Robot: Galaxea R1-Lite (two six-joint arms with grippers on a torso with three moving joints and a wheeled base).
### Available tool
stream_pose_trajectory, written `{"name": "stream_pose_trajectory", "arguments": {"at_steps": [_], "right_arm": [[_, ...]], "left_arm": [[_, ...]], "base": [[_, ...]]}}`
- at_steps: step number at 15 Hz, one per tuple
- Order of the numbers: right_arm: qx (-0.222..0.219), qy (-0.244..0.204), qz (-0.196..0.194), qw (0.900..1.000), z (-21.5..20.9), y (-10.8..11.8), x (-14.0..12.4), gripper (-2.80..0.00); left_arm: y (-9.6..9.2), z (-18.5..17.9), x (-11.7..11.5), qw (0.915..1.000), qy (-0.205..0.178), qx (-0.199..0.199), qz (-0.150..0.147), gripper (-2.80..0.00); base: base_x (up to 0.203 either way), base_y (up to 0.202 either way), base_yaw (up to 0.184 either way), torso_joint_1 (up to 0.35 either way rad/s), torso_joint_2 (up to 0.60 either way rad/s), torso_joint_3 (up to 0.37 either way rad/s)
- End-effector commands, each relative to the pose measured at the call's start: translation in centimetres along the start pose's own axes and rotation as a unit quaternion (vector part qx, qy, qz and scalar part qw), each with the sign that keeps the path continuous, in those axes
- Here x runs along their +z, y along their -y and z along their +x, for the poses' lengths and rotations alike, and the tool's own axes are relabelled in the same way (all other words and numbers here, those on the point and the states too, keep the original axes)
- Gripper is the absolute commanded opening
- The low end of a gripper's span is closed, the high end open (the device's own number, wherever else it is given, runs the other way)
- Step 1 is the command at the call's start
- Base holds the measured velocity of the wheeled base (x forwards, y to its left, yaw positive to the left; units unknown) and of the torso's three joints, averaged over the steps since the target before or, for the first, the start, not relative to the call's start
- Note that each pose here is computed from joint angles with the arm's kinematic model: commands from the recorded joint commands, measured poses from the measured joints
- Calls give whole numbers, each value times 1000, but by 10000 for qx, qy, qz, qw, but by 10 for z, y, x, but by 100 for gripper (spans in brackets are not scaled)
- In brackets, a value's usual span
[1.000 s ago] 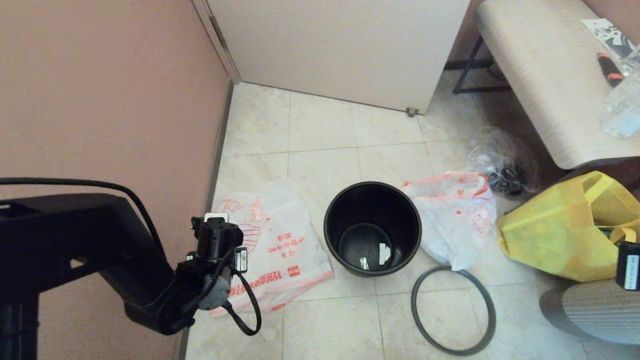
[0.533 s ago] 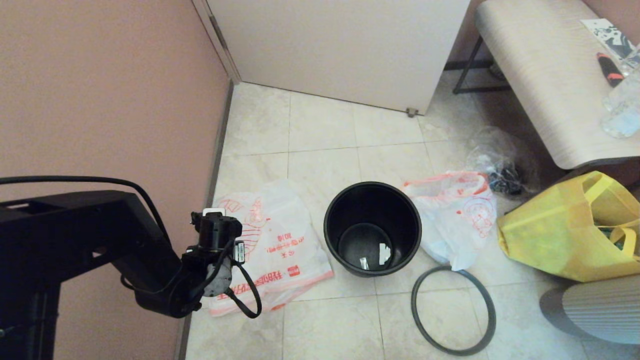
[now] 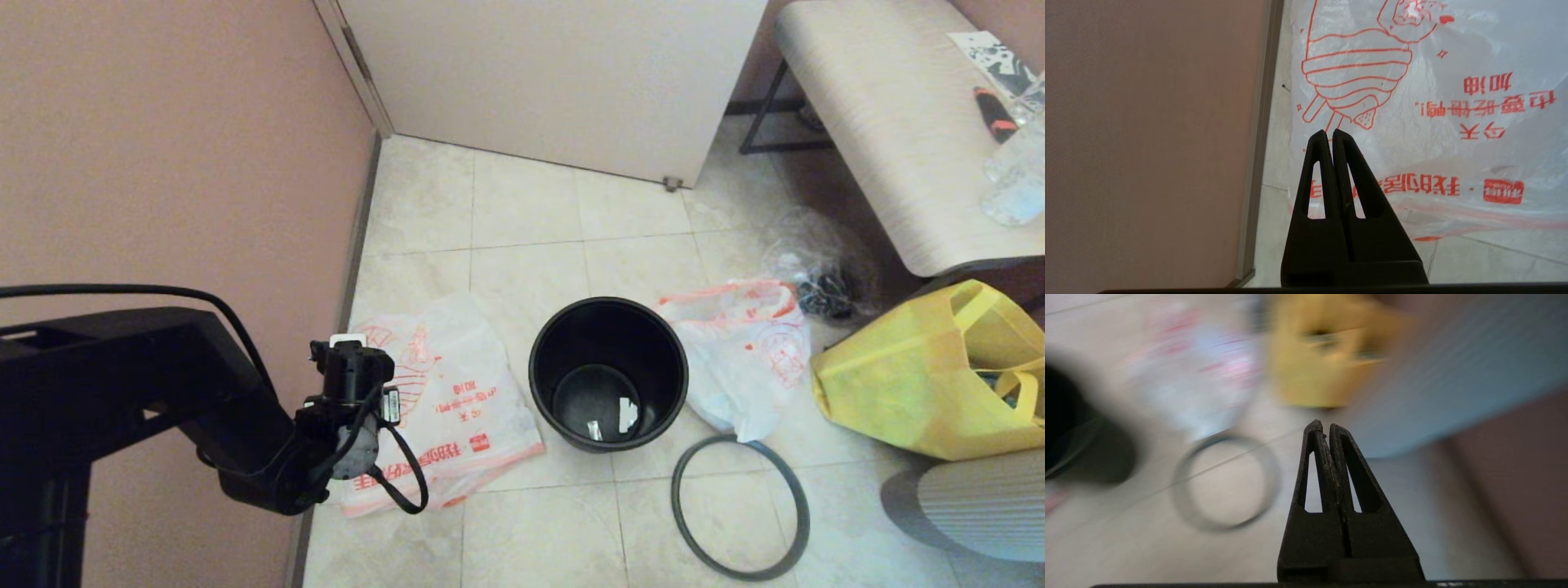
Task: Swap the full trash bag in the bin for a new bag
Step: Pick up a new trash bag
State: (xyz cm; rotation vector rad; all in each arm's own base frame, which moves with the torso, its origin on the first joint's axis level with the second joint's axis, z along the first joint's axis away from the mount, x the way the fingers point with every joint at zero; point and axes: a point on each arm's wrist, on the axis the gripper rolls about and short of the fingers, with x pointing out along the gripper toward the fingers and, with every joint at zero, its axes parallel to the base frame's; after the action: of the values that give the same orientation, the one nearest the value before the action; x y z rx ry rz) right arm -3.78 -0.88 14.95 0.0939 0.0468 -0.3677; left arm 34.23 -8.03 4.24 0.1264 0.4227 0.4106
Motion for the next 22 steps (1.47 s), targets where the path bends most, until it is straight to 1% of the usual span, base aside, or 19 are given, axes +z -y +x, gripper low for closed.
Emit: {"name": "stream_pose_trajectory", "arguments": {"at_steps": [1,2,3,5,6,8,10,11,12,13,14,15,16,18,19,20,22], "right_arm": [[903,230,68,9956,-7,1,-29,-280],[1174,241,5,9928,-2,-1,-39,-280],[1364,389,-53,9899,5,-4,-48,-280],[1630,642,-348,9839,14,-7,-64,-280],[1751,699,-469,9809,15,-8,-65,-280],[1855,282,-915,9780,16,-8,-75,-280],[1882,303,-929,9772,15,-8,-75,-280],[1877,290,-859,9780,15,-8,-75,-280],[1886,281,-785,9785,15,-8,-75,-280],[1887,279,-763,9787,15,-8,-75,-280],[1887,279,-763,9787,15,-8,-75,-280],[1887,273,-772,9786,15,-8,-75,-280],[1887,274,-777,9786,15,-8,-75,-280],[1916,260,-790,9779,15,-8,-75,-280],[1916,261,-797,9779,15,-8,-75,-280],[1936,243,-814,9774,16,-8,-75,-280],[1952,169,-845,9770,17,-8,-75,-280]], "left_arm": [[1,0,4,10000,75,8,-58,-280],[1,1,5,9999,83,8,-61,-280],[1,2,6,9999,103,16,-83,-280],[2,4,9,9999,109,30,-91,-280],[4,6,12,9999,125,30,-110,-280],[9,16,15,9998,117,93,-130,-280],[11,27,12,9999,-25,165,-45,-280],[15,33,4,9997,-186,170,78,-280],[18,39,-6,9989,-370,173,244,-280],[24,45,-19,9968,-594,119,520,-280],[32,52,-32,9936,-768,-28,822,-280],[38,58,-42,9903,-865,-136,1082,-280],[45,65,-53,9849,-942,-246,1434,-280],[59,78,-72,9669,-1036,-636,2245,-280],[66,83,-76,9581,-992,-862,2547,-280],[74,86,-79,9515,-951,-1064,2724,-280],[92,92,-88,9404,-986,-1275,2995,-280]], "base": [[0,0,0,0,0,0],[0,0,0,0,0,0],[0,0,0,0,0,0],[0,0,0,0,0,0],[0,0,0,0,0,0],[0,0,0,0,0,0],[0,0,0,0,0,0],[0,0,0,0,0,0],[0,0,0,0,0,0],[0,0,0,0,0,0],[0,0,0,0,0,0],[0,0,0,0,0,0],[0,0,0,0,0,0],[0,0,0,0,0,0],[0,0,0,0,0,0],[0,0,0,0,0,0],[0,0,0,0,0,0]]}}
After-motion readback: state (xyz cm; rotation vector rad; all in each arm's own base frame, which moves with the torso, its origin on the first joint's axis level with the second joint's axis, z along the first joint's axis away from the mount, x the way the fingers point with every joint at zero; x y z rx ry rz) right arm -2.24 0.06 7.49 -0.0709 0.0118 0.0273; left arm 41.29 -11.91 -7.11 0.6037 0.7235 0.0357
